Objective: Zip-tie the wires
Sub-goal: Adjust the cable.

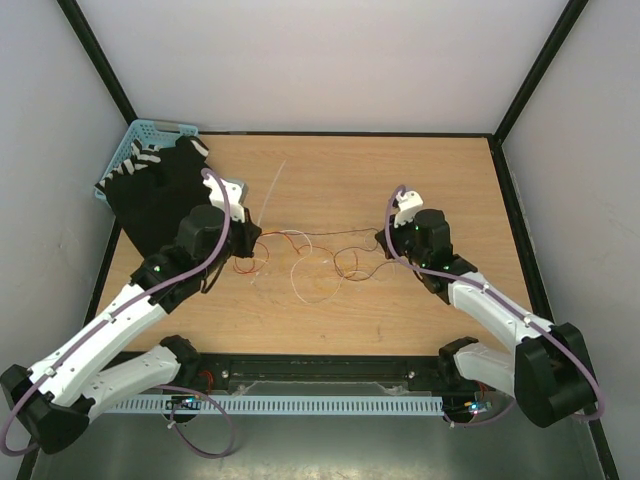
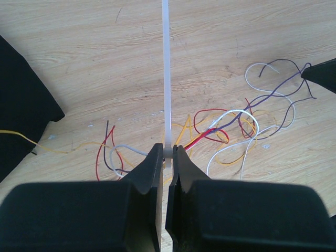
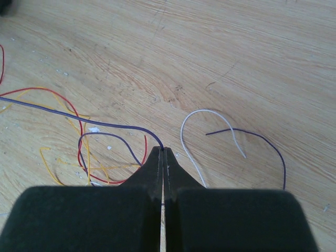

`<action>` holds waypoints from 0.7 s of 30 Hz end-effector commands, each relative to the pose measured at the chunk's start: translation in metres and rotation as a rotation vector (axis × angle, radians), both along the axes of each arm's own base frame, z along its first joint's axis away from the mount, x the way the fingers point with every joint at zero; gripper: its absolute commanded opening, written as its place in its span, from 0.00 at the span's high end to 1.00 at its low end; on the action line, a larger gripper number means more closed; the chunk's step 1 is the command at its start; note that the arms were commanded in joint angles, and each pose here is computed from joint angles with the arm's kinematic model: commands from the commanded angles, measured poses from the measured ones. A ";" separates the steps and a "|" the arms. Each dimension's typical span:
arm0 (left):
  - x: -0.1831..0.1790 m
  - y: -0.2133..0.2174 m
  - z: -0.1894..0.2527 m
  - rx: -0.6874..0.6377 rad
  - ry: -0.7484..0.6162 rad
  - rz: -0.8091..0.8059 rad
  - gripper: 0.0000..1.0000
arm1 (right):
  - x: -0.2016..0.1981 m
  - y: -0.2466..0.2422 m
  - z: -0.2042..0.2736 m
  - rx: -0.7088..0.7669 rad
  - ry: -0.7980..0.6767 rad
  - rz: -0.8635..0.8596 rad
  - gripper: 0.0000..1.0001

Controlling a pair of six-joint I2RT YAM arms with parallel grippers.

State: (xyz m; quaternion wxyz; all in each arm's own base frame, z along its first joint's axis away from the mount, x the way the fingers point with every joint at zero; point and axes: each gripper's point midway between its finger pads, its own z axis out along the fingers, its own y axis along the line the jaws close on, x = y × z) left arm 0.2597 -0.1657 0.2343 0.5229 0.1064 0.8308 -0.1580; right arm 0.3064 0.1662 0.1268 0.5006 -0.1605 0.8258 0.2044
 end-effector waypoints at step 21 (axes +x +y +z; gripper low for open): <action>0.002 -0.003 0.007 -0.014 -0.012 -0.021 1.00 | -0.026 0.046 0.040 0.163 -0.085 0.303 0.56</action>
